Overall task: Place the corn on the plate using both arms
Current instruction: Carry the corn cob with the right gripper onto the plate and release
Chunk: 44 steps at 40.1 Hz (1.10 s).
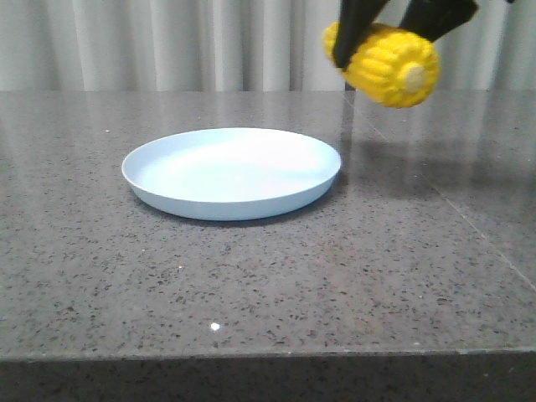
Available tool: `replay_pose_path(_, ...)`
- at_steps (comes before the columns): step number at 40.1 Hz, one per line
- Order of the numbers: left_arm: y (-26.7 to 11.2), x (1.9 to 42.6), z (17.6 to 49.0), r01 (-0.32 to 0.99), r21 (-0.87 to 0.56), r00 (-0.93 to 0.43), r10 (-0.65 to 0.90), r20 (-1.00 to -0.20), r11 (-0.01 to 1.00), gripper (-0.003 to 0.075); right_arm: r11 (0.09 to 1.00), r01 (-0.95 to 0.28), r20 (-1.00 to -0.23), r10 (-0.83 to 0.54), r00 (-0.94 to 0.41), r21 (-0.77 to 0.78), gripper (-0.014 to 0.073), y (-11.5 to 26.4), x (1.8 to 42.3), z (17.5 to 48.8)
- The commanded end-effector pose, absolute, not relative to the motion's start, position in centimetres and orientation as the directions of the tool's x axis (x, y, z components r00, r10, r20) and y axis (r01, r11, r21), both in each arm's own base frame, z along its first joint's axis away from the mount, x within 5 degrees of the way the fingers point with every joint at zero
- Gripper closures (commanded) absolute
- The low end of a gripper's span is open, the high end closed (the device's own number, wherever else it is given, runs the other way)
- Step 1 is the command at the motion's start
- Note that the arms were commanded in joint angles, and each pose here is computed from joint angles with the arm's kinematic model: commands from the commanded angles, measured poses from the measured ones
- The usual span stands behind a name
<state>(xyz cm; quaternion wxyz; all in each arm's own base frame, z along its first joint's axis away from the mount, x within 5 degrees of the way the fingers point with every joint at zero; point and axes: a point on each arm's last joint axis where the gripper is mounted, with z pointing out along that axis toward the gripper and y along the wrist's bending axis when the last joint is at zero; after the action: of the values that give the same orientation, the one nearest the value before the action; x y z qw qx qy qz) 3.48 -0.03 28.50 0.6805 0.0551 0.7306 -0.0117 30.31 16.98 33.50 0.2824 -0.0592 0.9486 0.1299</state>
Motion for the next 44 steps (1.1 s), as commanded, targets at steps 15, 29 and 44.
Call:
replay_pose_path(15,-0.1,3.4,30.1,0.105,0.057,0.025,0.055,-0.998,0.993,0.0741,0.952,-0.160,-0.539,0.007,-0.842,0.262,0.0470,24.2,31.6,32.5)
replay_pose_path(29,-0.1,3.4,30.1,0.105,0.057,0.025,0.055,-0.998,0.993,0.0741,0.954,-0.124,-0.491,0.028,-0.871,0.274,0.0301,24.8,32.0,31.0)
replay_pose_path(44,-0.1,3.4,30.1,0.105,0.057,0.025,0.055,-0.998,0.993,0.0741,0.946,-0.127,-0.502,0.043,-0.864,0.300,-0.0050,24.5,31.5,32.1)
